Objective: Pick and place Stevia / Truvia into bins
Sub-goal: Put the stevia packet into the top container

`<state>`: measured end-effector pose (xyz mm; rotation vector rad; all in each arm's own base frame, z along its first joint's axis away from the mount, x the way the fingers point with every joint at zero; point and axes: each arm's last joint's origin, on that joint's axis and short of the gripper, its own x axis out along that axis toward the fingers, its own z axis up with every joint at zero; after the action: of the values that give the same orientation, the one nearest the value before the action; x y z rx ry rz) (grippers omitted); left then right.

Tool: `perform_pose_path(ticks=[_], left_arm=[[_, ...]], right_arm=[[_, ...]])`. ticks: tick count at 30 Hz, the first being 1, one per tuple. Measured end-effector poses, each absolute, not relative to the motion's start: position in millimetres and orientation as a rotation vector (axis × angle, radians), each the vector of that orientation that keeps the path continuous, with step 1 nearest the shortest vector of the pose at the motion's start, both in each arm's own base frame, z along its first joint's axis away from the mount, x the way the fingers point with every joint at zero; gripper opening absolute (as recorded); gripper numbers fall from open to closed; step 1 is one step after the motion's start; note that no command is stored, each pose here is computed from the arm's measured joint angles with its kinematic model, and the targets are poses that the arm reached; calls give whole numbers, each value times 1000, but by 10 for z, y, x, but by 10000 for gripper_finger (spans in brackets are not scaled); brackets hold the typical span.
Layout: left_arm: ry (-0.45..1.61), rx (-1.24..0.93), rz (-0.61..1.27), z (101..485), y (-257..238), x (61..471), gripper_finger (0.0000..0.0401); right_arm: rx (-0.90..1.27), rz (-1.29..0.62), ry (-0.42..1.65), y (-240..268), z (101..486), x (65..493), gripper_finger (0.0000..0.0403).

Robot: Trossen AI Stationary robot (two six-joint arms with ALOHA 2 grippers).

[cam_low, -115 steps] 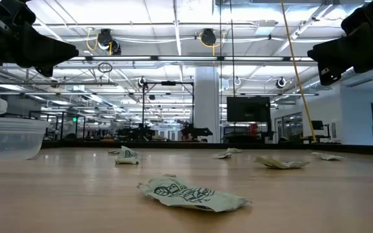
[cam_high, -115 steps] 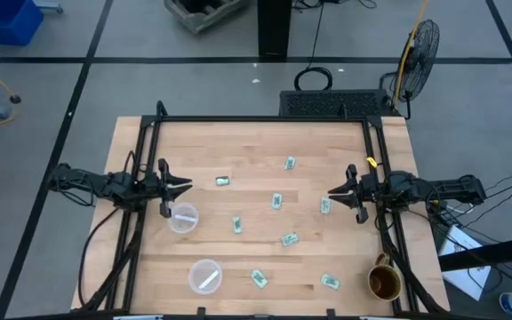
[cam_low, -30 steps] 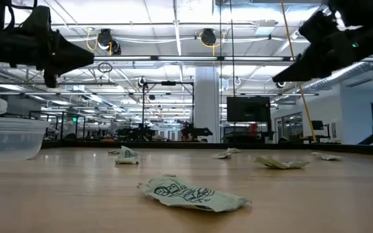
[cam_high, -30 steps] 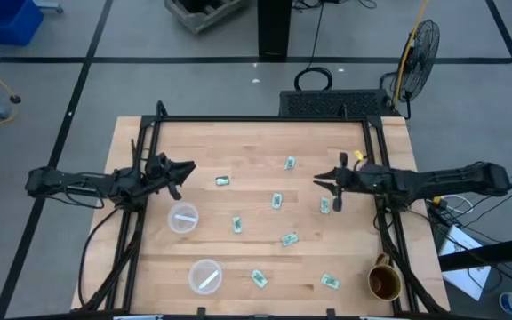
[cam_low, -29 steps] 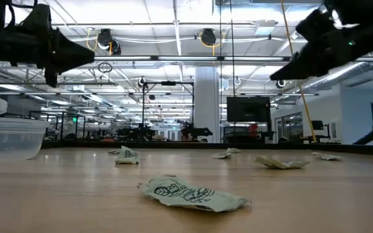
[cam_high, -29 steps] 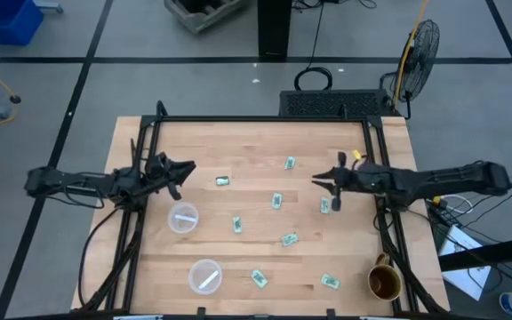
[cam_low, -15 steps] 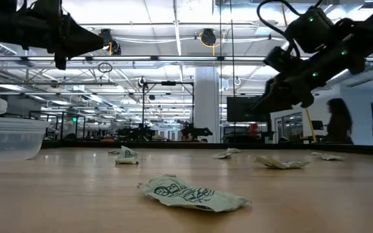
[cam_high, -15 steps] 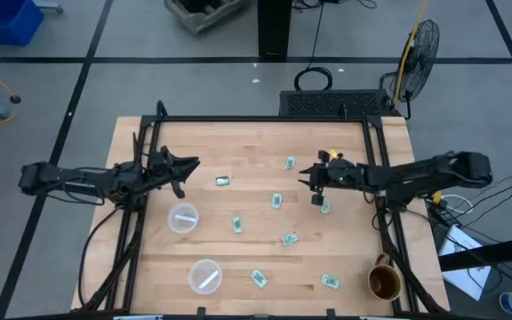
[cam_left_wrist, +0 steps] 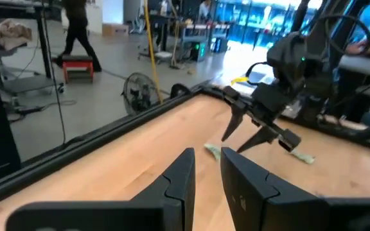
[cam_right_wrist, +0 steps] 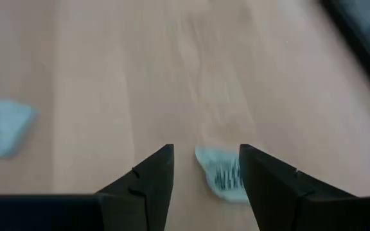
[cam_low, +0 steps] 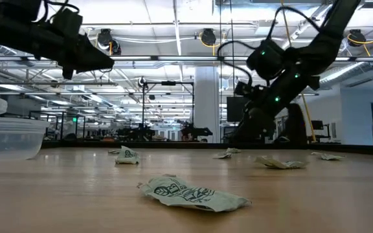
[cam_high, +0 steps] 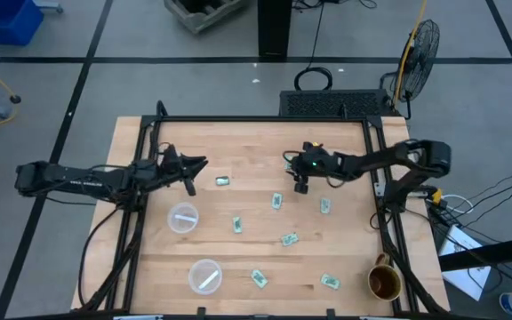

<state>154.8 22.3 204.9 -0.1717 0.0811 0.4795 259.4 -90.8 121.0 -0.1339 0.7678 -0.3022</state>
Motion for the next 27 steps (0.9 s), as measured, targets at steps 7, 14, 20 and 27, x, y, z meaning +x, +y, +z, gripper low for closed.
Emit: perform_pose_path(ticks=[7,14,20,27], left_arm=[[225,-170,533,1959,286,1629,78],[272,-189,552,1879,303,1676,79],[292,-212,560,1835,307,1700,79],[302,-228,564,1807,308,1721,79]], right_arm=[[-128,-310,842,-966,1064,2607,163],[-110,-350,840,-1054,1041,2588,152],[-73,-371,857,-1074,1024,2563,98],[-44,-394,850,-1076,1024,2562,8]])
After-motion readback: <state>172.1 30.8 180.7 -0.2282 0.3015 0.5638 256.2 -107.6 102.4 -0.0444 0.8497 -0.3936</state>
